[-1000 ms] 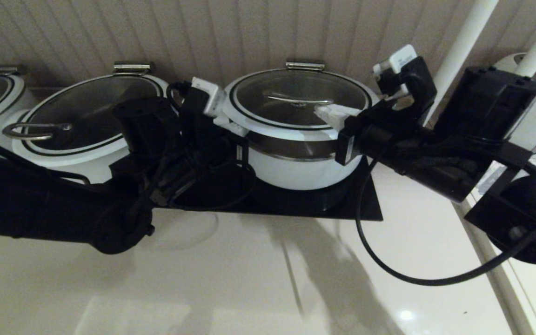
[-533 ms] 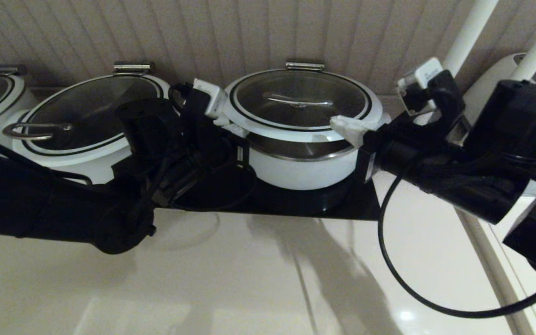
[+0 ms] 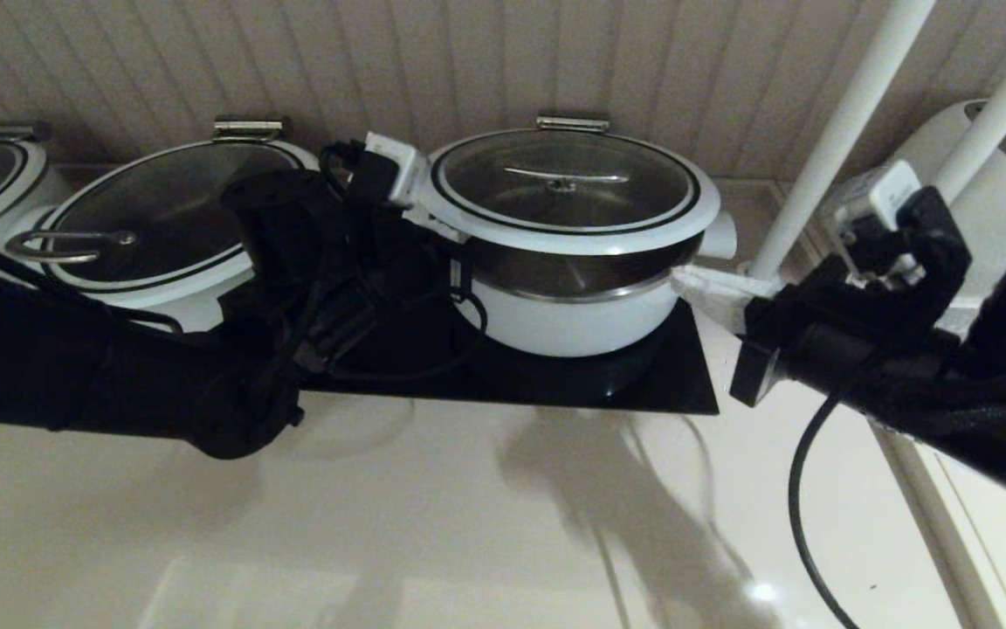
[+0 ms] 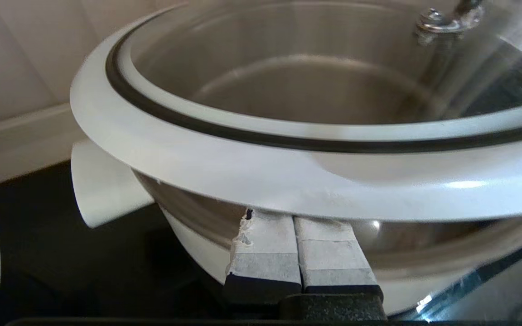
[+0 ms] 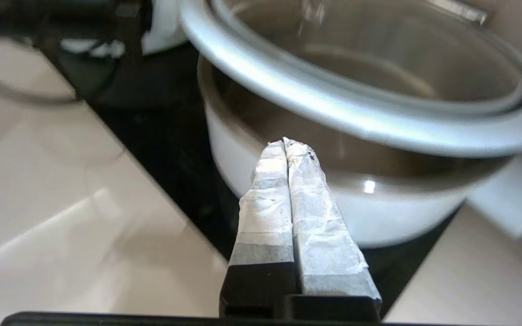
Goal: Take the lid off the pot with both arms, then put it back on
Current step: Hold the pot lid with the left arm, then open the pot lid completely
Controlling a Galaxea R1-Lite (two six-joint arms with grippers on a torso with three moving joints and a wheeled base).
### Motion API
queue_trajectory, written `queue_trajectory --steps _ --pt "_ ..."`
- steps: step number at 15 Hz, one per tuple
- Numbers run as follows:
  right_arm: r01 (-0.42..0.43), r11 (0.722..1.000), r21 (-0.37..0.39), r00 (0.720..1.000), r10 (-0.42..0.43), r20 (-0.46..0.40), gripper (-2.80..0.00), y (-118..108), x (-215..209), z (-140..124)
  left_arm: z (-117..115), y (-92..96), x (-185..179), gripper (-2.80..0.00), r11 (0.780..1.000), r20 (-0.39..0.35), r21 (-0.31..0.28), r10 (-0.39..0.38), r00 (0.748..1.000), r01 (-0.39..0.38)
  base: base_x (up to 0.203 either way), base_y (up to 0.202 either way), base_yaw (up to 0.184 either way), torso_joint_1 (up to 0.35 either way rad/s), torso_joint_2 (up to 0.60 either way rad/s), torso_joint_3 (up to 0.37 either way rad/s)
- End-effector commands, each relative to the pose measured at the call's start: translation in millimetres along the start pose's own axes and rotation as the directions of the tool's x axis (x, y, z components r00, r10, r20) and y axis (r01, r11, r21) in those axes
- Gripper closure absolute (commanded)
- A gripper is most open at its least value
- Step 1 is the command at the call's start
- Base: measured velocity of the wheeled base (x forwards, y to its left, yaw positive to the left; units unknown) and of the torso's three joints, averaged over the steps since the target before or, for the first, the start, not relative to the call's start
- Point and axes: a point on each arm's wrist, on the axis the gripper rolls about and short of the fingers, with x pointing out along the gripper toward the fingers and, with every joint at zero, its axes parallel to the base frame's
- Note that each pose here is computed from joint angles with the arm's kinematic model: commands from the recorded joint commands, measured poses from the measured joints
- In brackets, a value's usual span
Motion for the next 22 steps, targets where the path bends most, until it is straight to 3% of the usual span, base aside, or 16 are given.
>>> queue_trajectory --steps 1,10,22 --pt "-0.001 1.0 0.0 1.0 0.001 -0.007 0.0 1 -12 -3 2 0.4 2 0.0 1.0 0.016 0.001 0.001 1.0 -0.001 0.0 0.0 0.0 0.0 0.0 0.0" --pt "-0.021 1.0 0.007 0.991 0.022 -0.133 0.0 5 4 -37 1 1.4 3 0.0 1.0 0.012 0.0 0.004 1.0 -0.004 0.0 0.0 0.0 0.0 0.0 0.0" --pt "0.016 1.0 -0.003 0.996 -0.016 -0.09 0.0 -3 69 -36 -3 3.2 4 0.0 1.0 0.005 -0.004 0.009 1.0 -0.009 0.0 0.0 0.0 0.0 0.0 0.0"
